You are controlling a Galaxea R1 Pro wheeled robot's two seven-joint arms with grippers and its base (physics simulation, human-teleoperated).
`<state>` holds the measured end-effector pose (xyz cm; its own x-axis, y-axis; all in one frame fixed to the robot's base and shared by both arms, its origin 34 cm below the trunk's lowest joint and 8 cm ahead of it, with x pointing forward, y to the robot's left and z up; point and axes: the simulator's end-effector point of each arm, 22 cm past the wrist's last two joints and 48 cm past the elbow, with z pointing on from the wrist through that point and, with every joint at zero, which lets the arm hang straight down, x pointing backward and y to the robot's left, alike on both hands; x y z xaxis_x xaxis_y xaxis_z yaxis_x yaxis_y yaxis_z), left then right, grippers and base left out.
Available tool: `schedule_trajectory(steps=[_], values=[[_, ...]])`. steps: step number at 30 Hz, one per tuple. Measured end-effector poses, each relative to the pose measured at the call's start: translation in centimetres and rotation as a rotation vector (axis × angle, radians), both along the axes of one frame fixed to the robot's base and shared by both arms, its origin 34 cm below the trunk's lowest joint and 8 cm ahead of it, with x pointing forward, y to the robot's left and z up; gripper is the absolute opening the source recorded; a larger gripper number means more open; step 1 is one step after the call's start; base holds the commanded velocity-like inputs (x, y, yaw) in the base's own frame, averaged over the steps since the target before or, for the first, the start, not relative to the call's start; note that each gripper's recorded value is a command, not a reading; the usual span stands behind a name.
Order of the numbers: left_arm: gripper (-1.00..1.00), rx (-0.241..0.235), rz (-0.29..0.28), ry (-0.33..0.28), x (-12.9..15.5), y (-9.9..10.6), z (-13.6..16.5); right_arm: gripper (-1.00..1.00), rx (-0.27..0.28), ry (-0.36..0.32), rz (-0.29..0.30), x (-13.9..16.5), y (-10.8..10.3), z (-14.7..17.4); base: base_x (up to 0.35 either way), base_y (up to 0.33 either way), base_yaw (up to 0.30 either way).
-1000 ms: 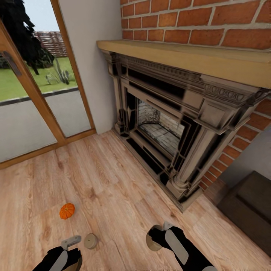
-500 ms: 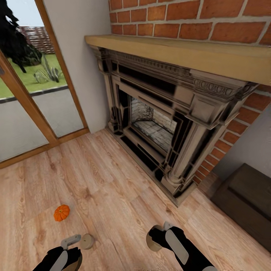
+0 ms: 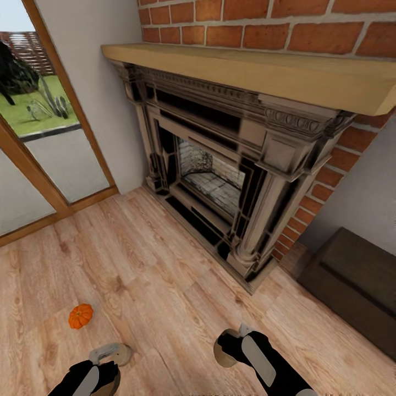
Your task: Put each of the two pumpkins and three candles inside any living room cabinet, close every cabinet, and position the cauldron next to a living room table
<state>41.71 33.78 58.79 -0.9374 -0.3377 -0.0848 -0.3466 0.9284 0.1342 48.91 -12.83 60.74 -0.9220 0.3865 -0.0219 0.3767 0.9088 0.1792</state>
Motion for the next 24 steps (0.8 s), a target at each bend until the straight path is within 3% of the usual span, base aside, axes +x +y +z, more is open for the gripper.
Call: schedule_trajectory(steps=[6, 17, 24], values=[[-1.0, 0.0, 0.001, 0.007, -0.3, 0.0, -0.2, -1.0, -0.007, -0.001, -0.008, -0.1, -0.2, -0.3, 0.0, 0.0, -0.216], [-1.0, -0.002, 0.003, 0.021, -0.8, -0.1, -0.6, -1.0, -0.029, 0.067, -0.008, -3.0, -0.9, -2.0, 0.0, 0.0, -0.22], [-1.0, 0.0, -0.02, 0.057, -2.2, -0.3, -1.2, -1.0, -0.031, 0.075, -0.01, -3.3, -1.0, -2.3, 0.0, 0.0, -0.221]])
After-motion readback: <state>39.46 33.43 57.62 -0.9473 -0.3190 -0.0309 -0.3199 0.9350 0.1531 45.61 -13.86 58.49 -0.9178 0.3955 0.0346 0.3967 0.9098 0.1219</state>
